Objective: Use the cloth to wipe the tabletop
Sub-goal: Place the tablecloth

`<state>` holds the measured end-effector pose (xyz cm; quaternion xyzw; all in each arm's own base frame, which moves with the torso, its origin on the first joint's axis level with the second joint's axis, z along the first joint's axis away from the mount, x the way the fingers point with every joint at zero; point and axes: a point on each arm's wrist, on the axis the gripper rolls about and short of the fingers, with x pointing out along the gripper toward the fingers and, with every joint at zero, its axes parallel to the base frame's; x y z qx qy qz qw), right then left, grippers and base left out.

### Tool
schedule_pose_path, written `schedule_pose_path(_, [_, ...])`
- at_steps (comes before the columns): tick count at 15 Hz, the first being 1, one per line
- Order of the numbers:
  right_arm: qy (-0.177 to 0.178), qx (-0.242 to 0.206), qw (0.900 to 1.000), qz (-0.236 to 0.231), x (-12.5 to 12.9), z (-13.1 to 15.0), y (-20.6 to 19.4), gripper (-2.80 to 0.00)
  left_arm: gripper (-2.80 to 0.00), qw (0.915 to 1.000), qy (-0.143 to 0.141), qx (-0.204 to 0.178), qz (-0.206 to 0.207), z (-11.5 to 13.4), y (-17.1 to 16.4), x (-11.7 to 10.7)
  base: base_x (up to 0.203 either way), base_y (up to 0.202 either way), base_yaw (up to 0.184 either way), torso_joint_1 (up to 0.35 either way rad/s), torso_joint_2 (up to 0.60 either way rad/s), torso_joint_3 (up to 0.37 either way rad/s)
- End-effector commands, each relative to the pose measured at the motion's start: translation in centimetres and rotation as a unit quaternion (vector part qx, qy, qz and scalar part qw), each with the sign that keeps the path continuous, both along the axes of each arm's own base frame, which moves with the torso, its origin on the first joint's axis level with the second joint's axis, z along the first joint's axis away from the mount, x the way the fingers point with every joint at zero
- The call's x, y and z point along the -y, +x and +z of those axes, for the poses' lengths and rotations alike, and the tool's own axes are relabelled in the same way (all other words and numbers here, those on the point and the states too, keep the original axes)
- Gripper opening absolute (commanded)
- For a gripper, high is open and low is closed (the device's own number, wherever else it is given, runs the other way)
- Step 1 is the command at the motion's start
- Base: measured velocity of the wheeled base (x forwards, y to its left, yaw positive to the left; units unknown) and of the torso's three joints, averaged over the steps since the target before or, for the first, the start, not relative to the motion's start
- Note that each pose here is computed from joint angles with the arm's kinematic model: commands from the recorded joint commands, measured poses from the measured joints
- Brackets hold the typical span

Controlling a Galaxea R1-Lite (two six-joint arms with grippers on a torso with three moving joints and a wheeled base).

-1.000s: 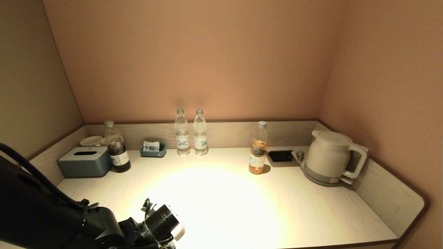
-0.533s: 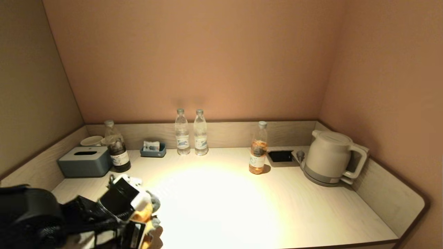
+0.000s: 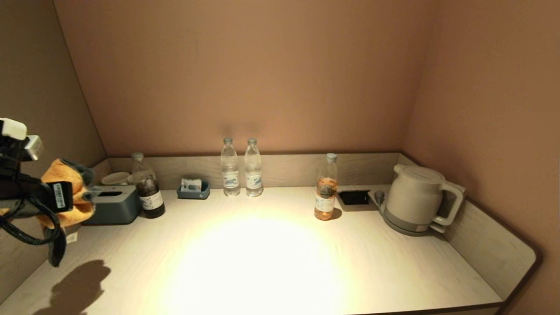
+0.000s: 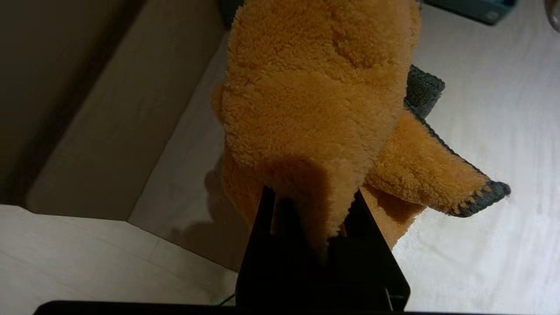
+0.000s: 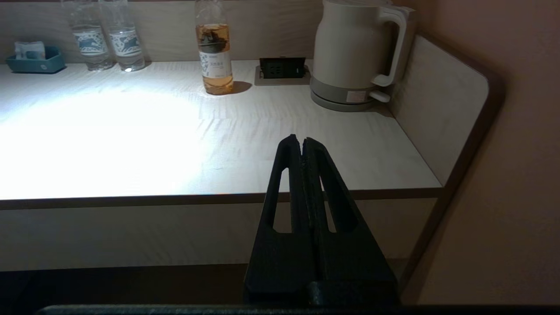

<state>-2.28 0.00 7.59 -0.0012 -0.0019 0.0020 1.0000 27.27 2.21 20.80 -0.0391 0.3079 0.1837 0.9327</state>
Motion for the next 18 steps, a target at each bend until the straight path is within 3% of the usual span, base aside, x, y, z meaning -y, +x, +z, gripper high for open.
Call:
schedule_pose_path(1, [0.0, 0.0, 1.0, 0.0, 0.0, 0.0, 0.0, -2.8, -2.8, 0.9988, -0.012, -0.006, 0.047, -1.1, 3.3, -5.5, 0.0, 0.0, 0.0, 0.0, 0.0, 0.0])
schedule_pose_path(3, [0.0, 0.0, 1.0, 0.0, 0.0, 0.0, 0.0, -2.8, -2.8, 0.999, -0.003, 0.0, 0.044, -2.3, 5.0, -8.1, 0.0, 0.0, 0.0, 0.0, 0.0, 0.0])
schedule_pose_path(5, [0.0, 0.0, 1.0, 0.0, 0.0, 0.0, 0.0, -2.8, -2.8, 0.9989, 0.005, 0.003, 0.046, -3.1, 5.8, -9.2, 0.0, 0.0, 0.0, 0.0, 0.0, 0.0])
schedule_pose_path(8, [0.0, 0.0, 1.0, 0.0, 0.0, 0.0, 0.0, -2.8, -2.8, 0.998, 0.006, -0.026, 0.056, -7.7, 8.0, -11.4, 0.0, 0.0, 0.0, 0.0, 0.0, 0.0])
schedule_pose_path(13, [0.0, 0.0, 1.0, 0.0, 0.0, 0.0, 0.0, -2.8, -2.8, 0.9975, 0.0, -0.042, 0.057, -10.3, 9.2, -12.1, 0.0, 0.0, 0.0, 0.0, 0.0, 0.0])
schedule_pose_path(18, [0.0, 0.0, 1.0, 0.0, 0.0, 0.0, 0.0, -2.8, -2.8, 0.9984, -0.002, -0.029, 0.048, -10.6, 9.8, -12.2, 0.0, 0.0, 0.0, 0.0, 0.0, 0.0])
